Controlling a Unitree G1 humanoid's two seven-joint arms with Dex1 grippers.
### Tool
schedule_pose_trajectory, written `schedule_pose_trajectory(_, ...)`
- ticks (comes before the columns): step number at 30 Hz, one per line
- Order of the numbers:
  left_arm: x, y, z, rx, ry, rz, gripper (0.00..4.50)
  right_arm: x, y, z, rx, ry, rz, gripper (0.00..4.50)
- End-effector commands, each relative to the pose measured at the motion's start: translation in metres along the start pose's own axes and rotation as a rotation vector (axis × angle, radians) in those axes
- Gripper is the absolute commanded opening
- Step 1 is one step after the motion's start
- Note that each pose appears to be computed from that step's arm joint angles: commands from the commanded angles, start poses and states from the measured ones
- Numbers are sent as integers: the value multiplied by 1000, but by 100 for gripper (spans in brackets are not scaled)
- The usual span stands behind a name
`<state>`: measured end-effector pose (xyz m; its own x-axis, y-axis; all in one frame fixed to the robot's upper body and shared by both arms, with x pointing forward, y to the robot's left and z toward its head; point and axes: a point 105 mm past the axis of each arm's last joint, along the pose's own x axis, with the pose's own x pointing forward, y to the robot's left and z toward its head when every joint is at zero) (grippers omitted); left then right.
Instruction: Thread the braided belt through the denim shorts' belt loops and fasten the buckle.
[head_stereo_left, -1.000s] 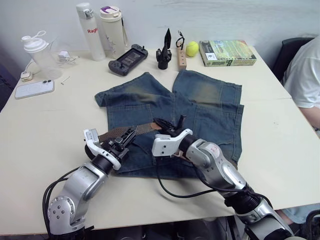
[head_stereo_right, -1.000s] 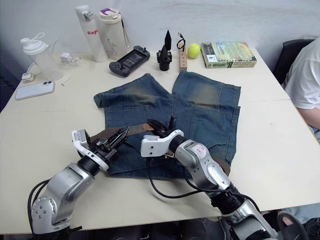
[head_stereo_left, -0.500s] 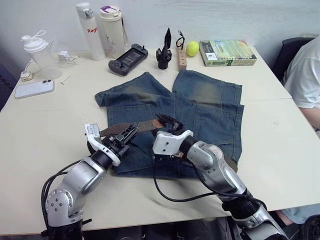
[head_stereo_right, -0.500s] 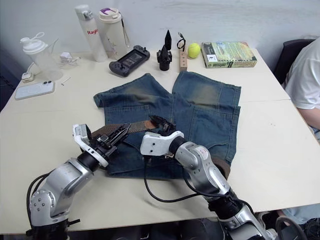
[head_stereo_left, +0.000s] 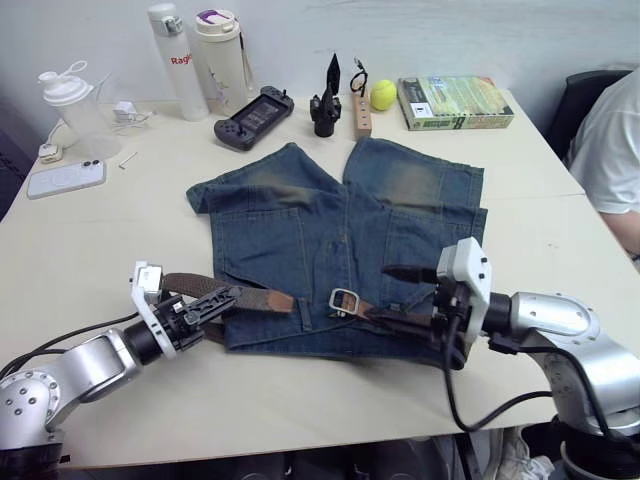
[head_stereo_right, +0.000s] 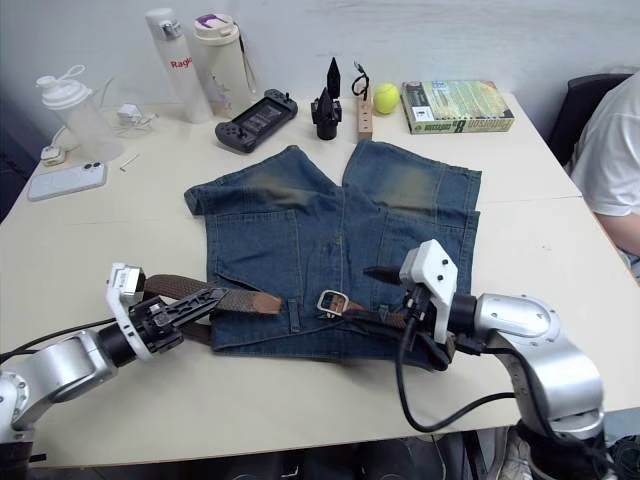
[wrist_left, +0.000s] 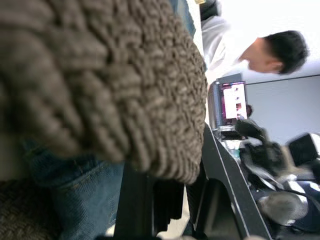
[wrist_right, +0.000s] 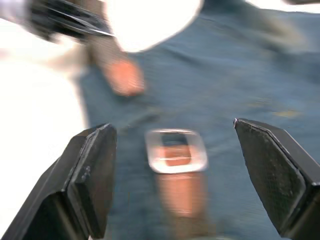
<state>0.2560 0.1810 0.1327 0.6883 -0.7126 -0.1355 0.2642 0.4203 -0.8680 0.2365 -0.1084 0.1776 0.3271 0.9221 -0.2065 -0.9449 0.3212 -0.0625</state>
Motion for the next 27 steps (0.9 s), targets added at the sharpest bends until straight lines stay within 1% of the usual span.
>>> schedule_pose_trajectory(1,5,-6,-6,60,35,-17,0,-7,9,14,-17,-17,47,401)
schedule_pose_trajectory(8,1,3,-21,114,89,38,0,-6,8,26,-13,-46,45,401)
schedule_pose_trajectory(15,0,8,-23,102,73,63,0,-4,8,29,-12,-60,41,401)
schedule_pose_trajectory(19,6,13,-18,82,21,86,0,-2,8,31,-18,-63,36,401)
schedule_pose_trajectory(21,11,15,-19,84,12,96,0,-2,8,32,-13,-72,33,401)
schedule_pose_trajectory(27,21,15,-29,104,36,100,0,1,10,33,-7,-79,29,401)
